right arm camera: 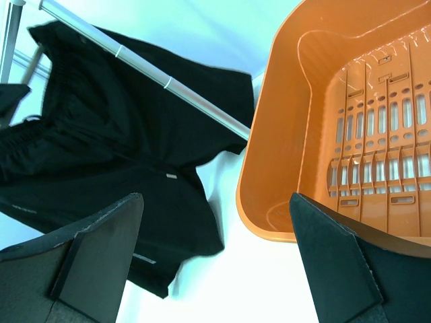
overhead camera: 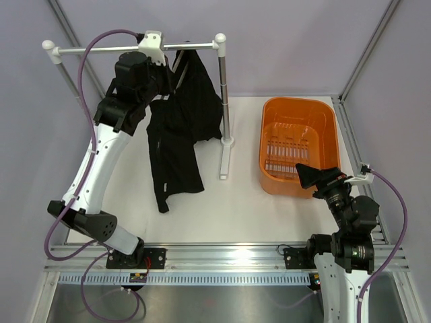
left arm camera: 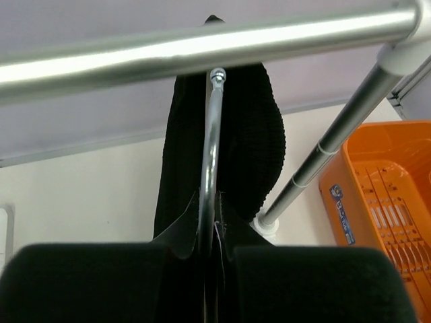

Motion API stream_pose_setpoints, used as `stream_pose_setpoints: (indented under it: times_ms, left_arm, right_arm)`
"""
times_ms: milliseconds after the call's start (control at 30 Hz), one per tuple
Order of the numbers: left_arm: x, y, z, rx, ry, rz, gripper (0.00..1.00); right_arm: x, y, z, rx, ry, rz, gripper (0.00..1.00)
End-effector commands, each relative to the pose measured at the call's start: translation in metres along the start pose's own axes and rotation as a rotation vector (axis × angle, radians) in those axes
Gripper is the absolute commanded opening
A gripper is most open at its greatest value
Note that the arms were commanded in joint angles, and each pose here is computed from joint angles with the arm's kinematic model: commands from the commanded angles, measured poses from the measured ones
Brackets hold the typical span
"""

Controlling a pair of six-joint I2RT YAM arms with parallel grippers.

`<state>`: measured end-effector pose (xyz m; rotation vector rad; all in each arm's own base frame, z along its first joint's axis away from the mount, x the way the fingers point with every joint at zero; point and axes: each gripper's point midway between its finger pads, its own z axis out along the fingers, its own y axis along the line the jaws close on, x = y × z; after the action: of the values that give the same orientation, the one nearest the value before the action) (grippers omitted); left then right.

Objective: Remove the shorts from the hanger

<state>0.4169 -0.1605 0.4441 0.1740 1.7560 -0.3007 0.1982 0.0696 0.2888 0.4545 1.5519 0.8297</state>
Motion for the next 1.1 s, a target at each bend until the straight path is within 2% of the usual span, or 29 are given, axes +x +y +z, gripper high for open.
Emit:
stream_pose_setpoints:
  times_ms: [0,300,433,533,767,933,1000,1067]
  left_arm:
    - [-0.016,-0.012,-0.021,0.049,-0.076,-0.029,0.0]
    - [0.02,-0.022,-0.065,0.095,-0.03,-0.033,0.0]
    - [0.062,-0.031,-0.08,0.145,0.046,-0.029,0.0]
    - [0.075,-0.043,-0.098,0.187,0.056,-0.018,0.0]
    - [0.138,-0.068,-0.127,0.253,0.175,0.052,0.0]
    - [0.165,-0.065,-0.144,0.267,0.213,0.082,0.0]
    - [0.177,-0.062,-0.146,0.269,0.231,0.096,0.0]
    - [0.182,-0.06,-0.148,0.267,0.24,0.109,0.0]
  right_arm:
    - [-0.003,0.007,0.0,-0.022,0.003,-0.023,0.99]
    - [0.007,-0.004,0.011,0.004,0.061,-0.023,0.99]
    - [0.016,0.007,0.015,-0.073,0.124,-0.029,0.96]
    - [0.019,0.015,0.017,-0.094,0.187,-0.048,0.92]
    - [0.021,0.016,0.018,-0.077,0.253,-0.075,0.91]
    - [0.033,0.031,0.026,-0.136,0.324,-0.059,0.9]
    - [0.036,0.032,0.039,-0.11,0.339,-0.071,0.9]
    - [0.058,0.047,0.051,-0.135,0.427,-0.088,0.88]
